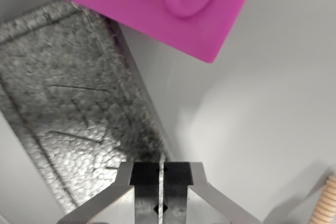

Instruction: Pick an object from the bin

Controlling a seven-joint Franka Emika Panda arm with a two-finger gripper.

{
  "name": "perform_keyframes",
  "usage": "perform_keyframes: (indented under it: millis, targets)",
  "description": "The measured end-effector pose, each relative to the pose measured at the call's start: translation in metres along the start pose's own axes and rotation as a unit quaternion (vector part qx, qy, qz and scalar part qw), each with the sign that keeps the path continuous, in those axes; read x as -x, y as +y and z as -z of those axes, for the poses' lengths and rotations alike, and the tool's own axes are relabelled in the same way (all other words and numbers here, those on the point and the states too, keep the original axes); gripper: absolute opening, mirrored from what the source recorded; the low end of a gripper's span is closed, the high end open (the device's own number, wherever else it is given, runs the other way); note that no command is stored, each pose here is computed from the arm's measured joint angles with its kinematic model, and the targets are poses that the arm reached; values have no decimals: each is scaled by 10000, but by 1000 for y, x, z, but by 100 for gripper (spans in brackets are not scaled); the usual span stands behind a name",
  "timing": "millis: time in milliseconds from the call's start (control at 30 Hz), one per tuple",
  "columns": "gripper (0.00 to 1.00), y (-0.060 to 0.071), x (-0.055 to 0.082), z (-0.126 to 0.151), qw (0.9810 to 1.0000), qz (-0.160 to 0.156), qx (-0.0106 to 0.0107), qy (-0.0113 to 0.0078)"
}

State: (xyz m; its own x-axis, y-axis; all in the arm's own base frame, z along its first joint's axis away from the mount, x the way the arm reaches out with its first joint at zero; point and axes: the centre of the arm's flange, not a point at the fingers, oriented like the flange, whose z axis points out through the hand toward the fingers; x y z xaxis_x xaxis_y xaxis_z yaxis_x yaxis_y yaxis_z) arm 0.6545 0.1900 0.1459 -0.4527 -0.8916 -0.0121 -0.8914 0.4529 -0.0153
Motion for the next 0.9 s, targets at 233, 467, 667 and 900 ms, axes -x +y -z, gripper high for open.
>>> perform_keyframes:
  millis: [233,467,667,900]
  targets:
    - [0,0,0,18,10000,-1,3,-1]
    - [0,0,0,39,10000,-1,12,3]
    - [0,-1,1,62,10000,-1,14,1]
    - [0,0,1,92,10000,0,23,3]
